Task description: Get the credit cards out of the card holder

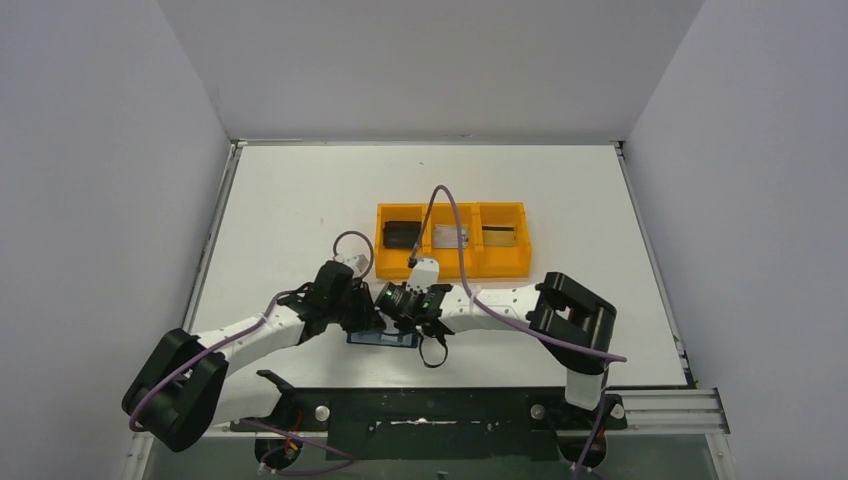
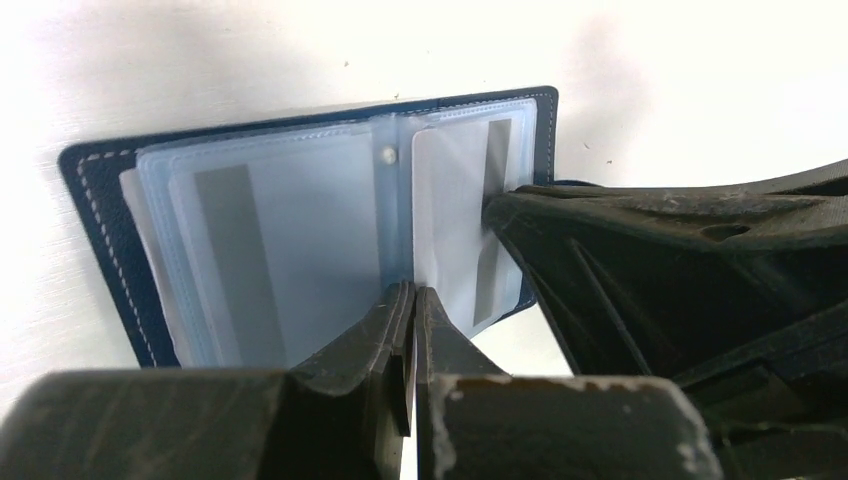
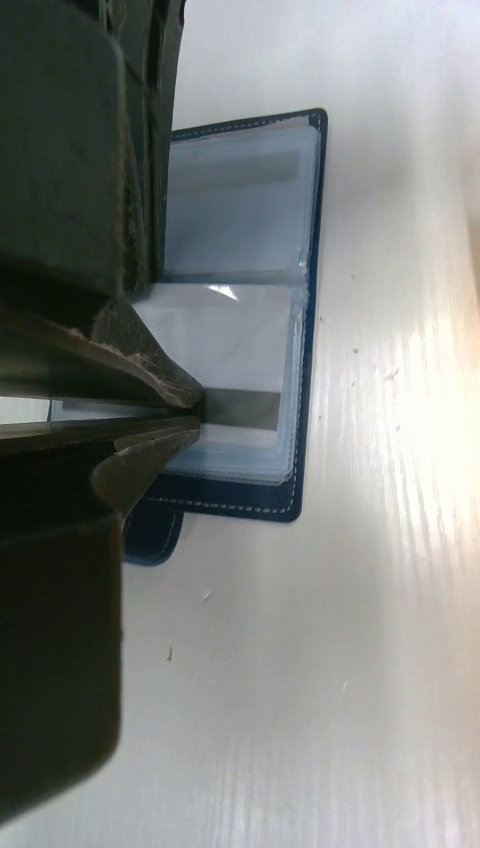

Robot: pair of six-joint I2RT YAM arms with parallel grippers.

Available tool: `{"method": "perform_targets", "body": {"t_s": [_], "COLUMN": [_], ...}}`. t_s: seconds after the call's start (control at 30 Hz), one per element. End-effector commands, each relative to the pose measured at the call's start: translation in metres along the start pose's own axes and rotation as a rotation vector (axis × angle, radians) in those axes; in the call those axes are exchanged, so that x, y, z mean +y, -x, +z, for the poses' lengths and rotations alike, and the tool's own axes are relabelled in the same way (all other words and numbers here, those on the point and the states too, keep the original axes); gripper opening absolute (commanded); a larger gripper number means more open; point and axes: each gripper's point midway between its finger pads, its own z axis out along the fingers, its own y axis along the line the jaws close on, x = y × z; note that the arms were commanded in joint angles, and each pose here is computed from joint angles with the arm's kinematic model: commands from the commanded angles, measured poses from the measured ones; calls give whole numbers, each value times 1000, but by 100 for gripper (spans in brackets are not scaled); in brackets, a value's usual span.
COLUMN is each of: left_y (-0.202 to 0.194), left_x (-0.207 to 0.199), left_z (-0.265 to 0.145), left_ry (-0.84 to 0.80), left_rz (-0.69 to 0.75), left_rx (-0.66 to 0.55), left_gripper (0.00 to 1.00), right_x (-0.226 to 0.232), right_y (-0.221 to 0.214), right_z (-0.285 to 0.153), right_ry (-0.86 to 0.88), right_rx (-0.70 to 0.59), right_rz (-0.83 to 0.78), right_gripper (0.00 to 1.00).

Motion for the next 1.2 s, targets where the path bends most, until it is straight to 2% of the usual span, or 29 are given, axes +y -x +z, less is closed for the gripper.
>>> {"method": "perform_targets", "body": {"t_s": [0.0,0.47,0.63,0.77,0.83,1.07,1.17], "left_y": [14,19,15,11,9,5,5], "left_x": [1,5,-20,-23,-22,-13,-8], "left_z": [-5,-11,-10,-5,-2,4,4], "left_ry": [8,12,-144,-164,-166,-142,-125], "left_rz": [7,-4,12,-2,-13,-55,-63], "left_rx": [-62,-96,-78,-51,-44,-40,-55], "left_gripper": [0,0,16,27,30,29,21], "right_x": [-73,-70,-70,-67,-67,-69,-71], "right_y": [-29,-35,-39,-43,-45,-49,-50], "right_z": [5,13,16,19,19,24,23], "right_ry": [-191,-149,-108,-61,-46,-29,-26], "right_rx": [58,102,120,145,159,188,188], "right_rz": [-46,-38,-20,-9,-2,22,32], "right_gripper": [12,13,13,13,13,12,12]}}
